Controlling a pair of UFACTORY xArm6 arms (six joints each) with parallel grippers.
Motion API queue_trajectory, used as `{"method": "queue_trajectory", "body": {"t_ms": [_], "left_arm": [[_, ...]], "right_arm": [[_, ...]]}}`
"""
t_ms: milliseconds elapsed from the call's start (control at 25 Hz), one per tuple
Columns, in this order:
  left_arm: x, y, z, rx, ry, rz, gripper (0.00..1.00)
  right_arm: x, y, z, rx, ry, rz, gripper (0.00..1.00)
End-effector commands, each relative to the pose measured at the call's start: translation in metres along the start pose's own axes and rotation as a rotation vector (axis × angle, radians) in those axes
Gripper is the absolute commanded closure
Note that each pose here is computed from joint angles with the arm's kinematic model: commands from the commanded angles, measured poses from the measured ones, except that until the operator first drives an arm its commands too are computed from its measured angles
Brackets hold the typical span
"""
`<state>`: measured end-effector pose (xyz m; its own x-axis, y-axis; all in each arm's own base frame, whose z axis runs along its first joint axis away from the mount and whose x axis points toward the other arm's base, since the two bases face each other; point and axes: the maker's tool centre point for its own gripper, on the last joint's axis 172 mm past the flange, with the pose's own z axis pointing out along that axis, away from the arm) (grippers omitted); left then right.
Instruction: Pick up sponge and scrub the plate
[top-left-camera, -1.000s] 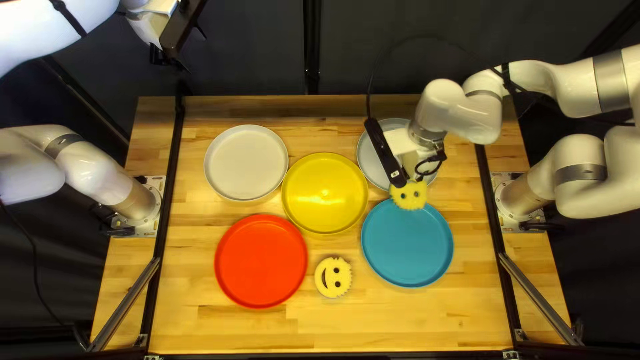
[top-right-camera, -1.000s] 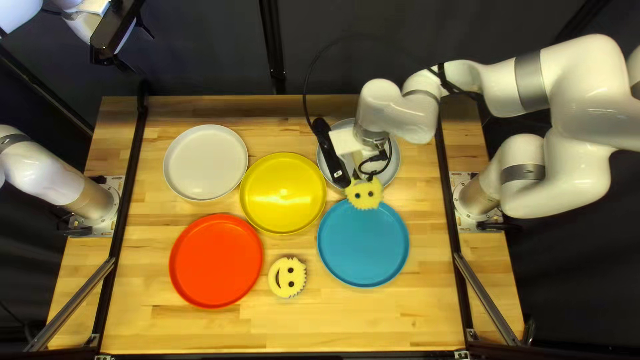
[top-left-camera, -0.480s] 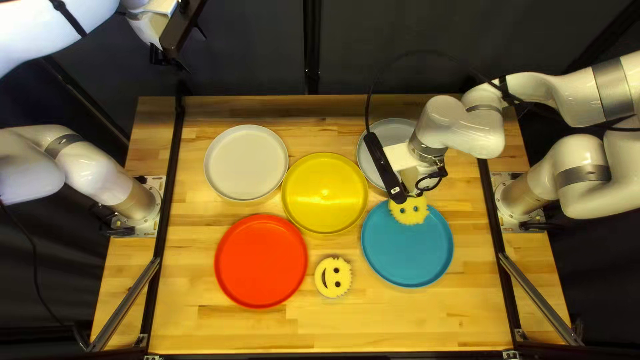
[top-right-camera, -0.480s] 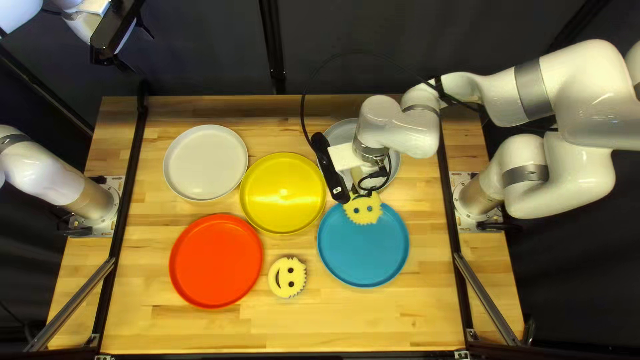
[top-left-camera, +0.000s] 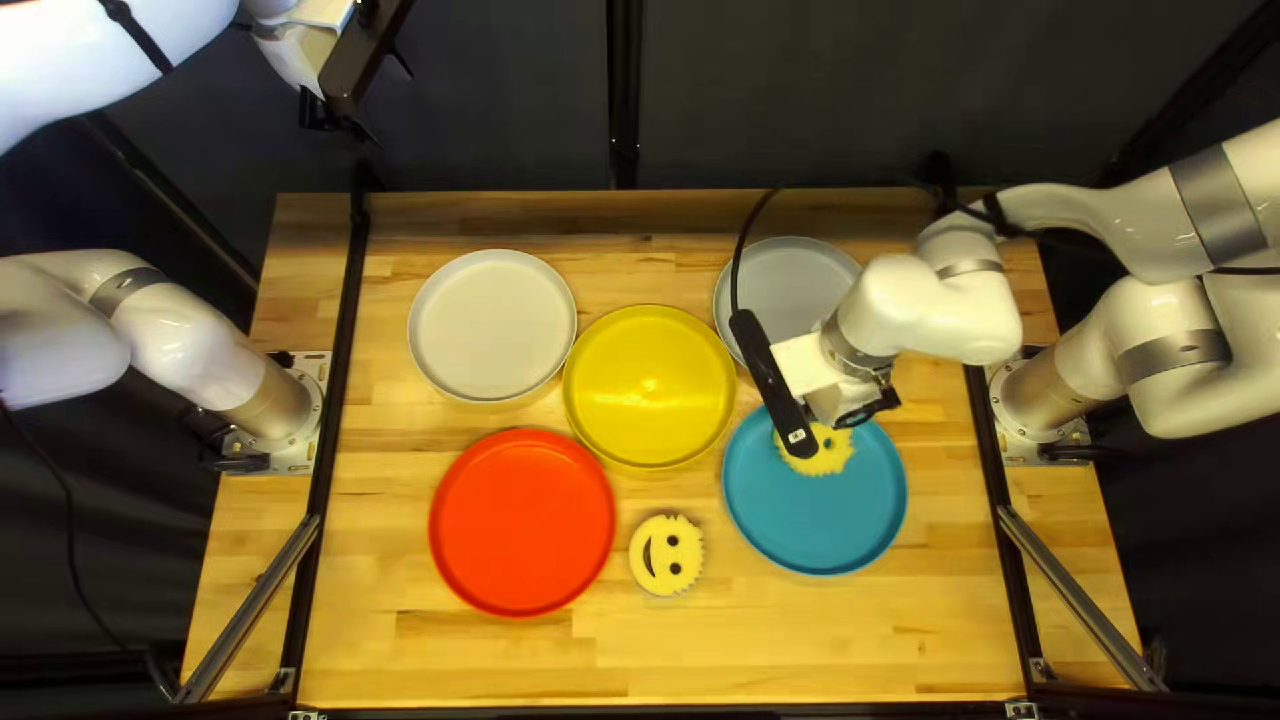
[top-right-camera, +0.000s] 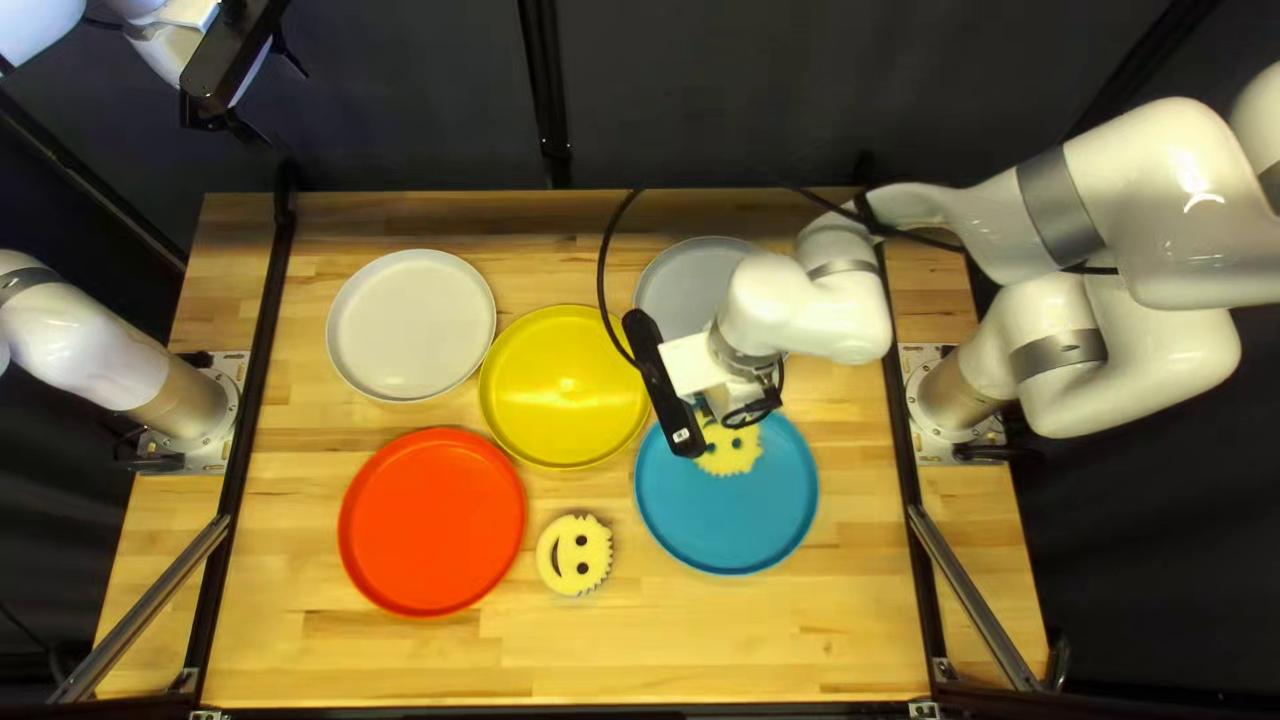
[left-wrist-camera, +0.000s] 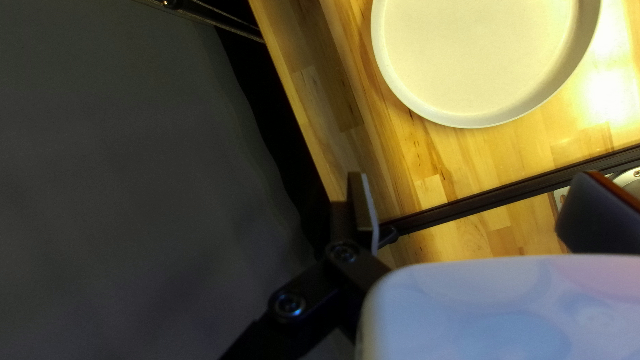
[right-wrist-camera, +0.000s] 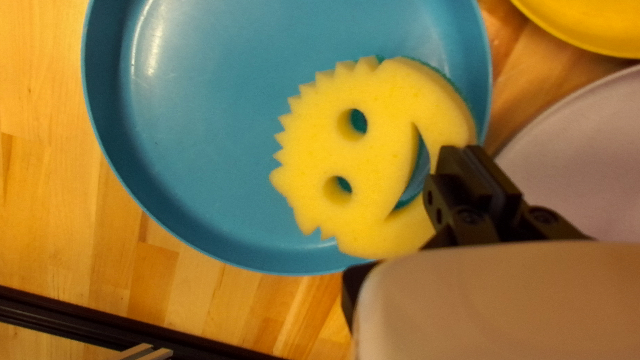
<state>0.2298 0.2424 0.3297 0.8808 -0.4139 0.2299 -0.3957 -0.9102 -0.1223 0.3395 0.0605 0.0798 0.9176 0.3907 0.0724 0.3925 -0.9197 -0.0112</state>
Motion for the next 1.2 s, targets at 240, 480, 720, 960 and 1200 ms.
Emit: {"method": "queue_trajectory", "body": {"t_ms": [240, 480, 720, 960, 1200], "left_arm": [[0.0, 0.0, 0.0, 0.0, 0.0, 0.0, 0.0], [0.0, 0.0, 0.0, 0.0, 0.0, 0.0, 0.0], [0.0, 0.0, 0.0, 0.0, 0.0, 0.0, 0.0], [0.0, 0.0, 0.0, 0.0, 0.0, 0.0, 0.0], [0.0, 0.0, 0.0, 0.0, 0.0, 0.0, 0.0]], "right_arm": [[-0.018, -0.026, 0.012, 0.018, -0.025, -0.033, 1.0], [-0.03, -0.028, 0.013, 0.028, -0.04, -0.04, 1.0], [-0.032, 0.005, 0.01, 0.001, -0.021, -0.042, 1.0], [-0.022, 0.025, 0.01, -0.034, -0.006, -0.06, 1.0], [-0.023, 0.015, 0.013, -0.042, -0.01, -0.079, 1.0]]}}
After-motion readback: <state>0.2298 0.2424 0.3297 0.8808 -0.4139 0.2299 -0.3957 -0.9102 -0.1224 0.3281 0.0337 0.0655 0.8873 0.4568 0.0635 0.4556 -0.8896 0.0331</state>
